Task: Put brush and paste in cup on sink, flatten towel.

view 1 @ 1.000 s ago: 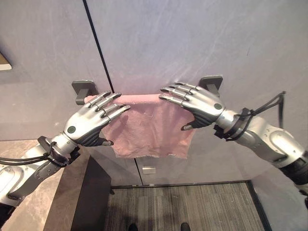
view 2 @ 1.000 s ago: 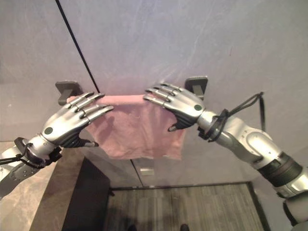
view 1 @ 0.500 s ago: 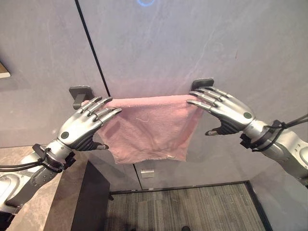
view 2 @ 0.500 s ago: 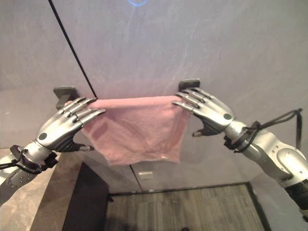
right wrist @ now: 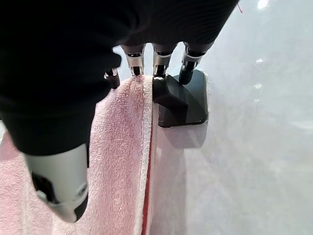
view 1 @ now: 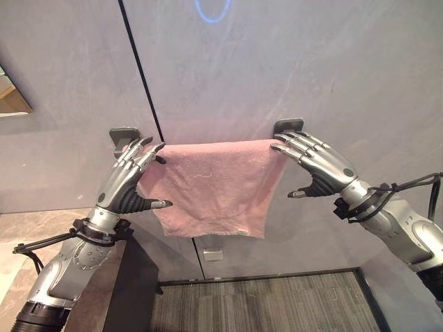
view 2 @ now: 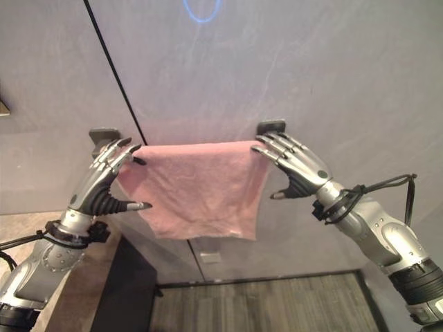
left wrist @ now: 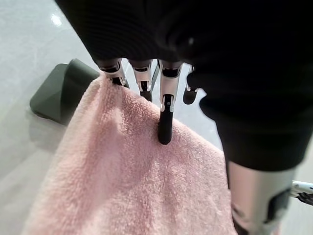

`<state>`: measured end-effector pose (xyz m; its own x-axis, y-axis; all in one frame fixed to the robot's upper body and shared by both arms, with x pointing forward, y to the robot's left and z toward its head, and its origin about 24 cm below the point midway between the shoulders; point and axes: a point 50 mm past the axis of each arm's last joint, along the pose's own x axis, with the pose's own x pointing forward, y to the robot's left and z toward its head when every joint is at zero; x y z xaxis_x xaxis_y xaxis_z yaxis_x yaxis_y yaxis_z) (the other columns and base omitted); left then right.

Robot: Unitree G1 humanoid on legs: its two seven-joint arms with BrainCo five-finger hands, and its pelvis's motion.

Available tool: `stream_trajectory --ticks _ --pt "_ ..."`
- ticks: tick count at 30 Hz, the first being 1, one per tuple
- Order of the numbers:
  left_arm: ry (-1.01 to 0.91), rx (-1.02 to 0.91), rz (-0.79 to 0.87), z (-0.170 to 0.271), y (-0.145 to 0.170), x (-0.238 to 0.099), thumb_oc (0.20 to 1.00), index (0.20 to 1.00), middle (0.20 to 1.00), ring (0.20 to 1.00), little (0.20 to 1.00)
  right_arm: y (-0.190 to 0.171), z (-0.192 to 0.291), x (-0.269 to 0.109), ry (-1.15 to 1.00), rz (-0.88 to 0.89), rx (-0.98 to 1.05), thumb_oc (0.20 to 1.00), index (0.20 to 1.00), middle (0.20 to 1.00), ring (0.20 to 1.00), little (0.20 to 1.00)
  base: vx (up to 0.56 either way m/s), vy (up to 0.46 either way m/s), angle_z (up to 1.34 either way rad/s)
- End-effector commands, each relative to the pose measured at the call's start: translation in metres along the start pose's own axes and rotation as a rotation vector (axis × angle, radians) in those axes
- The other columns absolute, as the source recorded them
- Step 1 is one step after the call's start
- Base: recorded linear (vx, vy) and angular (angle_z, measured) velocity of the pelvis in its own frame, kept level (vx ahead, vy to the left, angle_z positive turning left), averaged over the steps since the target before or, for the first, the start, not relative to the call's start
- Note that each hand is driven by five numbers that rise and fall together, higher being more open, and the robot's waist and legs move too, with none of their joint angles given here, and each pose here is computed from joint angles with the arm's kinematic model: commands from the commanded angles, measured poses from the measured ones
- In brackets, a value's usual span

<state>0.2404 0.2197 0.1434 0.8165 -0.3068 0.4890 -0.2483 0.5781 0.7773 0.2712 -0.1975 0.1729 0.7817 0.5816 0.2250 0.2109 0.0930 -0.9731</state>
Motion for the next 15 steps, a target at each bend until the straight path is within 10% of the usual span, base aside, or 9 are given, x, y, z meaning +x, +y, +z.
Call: stream_trajectory --ticks 1,15 --pt "0.322 -0.117 0.025 -0.05 -0.005 -0.025 1.0 1.0 1.0 1.0 1.0 0.029 -0.032 -0.011 0.21 0.14 -0.014 1.0 1.0 1.0 1.0 1.0 0.0 0.0 0.0" --pt "0.13 -0.262 0.269 -0.013 0.002 0.013 1.0 1.0 1.0 1.0 1.0 0.036 -0.019 0.004 0.311 -0.238 0.288 1.0 1.0 1.0 1.0 1.0 -0.01 0.001 0.0"
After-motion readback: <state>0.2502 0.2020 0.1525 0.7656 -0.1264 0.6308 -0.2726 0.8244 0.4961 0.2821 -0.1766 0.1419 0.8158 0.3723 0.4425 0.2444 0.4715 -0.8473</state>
